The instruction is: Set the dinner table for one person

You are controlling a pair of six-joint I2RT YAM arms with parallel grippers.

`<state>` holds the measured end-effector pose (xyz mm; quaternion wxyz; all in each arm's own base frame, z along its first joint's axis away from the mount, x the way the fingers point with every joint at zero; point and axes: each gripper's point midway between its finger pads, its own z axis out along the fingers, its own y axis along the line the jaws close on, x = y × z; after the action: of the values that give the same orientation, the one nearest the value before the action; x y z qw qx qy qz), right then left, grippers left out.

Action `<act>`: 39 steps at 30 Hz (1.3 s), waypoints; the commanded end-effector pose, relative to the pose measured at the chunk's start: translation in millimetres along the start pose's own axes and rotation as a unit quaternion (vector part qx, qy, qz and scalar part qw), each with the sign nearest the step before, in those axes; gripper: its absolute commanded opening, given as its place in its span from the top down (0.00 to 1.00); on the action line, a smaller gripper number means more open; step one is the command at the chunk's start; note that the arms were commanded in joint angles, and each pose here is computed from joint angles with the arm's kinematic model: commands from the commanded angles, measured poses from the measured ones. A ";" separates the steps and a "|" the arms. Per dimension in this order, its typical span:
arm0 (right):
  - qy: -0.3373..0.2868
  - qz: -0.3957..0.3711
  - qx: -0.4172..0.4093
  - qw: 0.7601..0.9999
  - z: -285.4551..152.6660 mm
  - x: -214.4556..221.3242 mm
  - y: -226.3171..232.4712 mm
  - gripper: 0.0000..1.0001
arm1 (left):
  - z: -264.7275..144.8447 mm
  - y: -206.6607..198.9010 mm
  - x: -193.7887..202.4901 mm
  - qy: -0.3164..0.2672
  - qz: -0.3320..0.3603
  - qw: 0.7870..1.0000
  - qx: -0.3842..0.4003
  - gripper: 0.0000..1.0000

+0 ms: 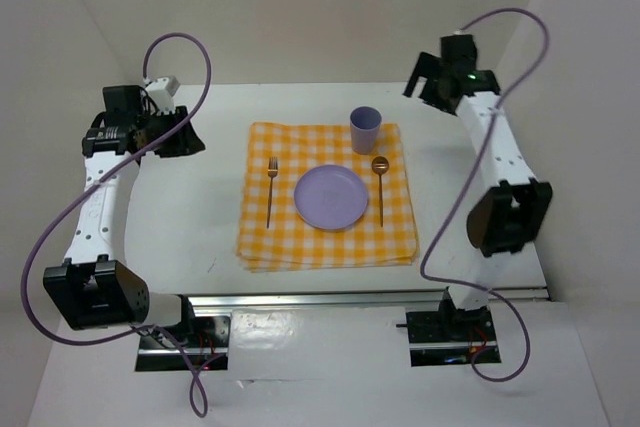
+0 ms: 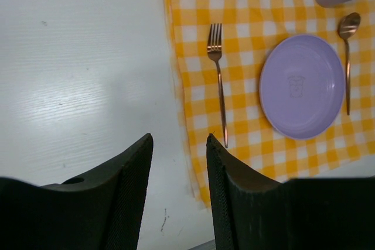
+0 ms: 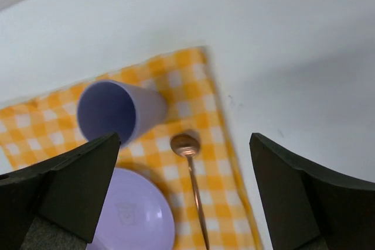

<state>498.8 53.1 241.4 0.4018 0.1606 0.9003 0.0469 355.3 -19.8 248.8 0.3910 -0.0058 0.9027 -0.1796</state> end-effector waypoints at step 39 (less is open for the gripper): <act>0.023 0.105 -0.029 0.994 -218.3 175.3 -104.6 0.00 | -115.9 68.3 119.9 0.054 0.125 0.962 -0.236 0.51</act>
<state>209.1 22.4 239.0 0.3736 0.2482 0.8852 0.1237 203.6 63.7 213.4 0.3471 0.0127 0.9338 0.0861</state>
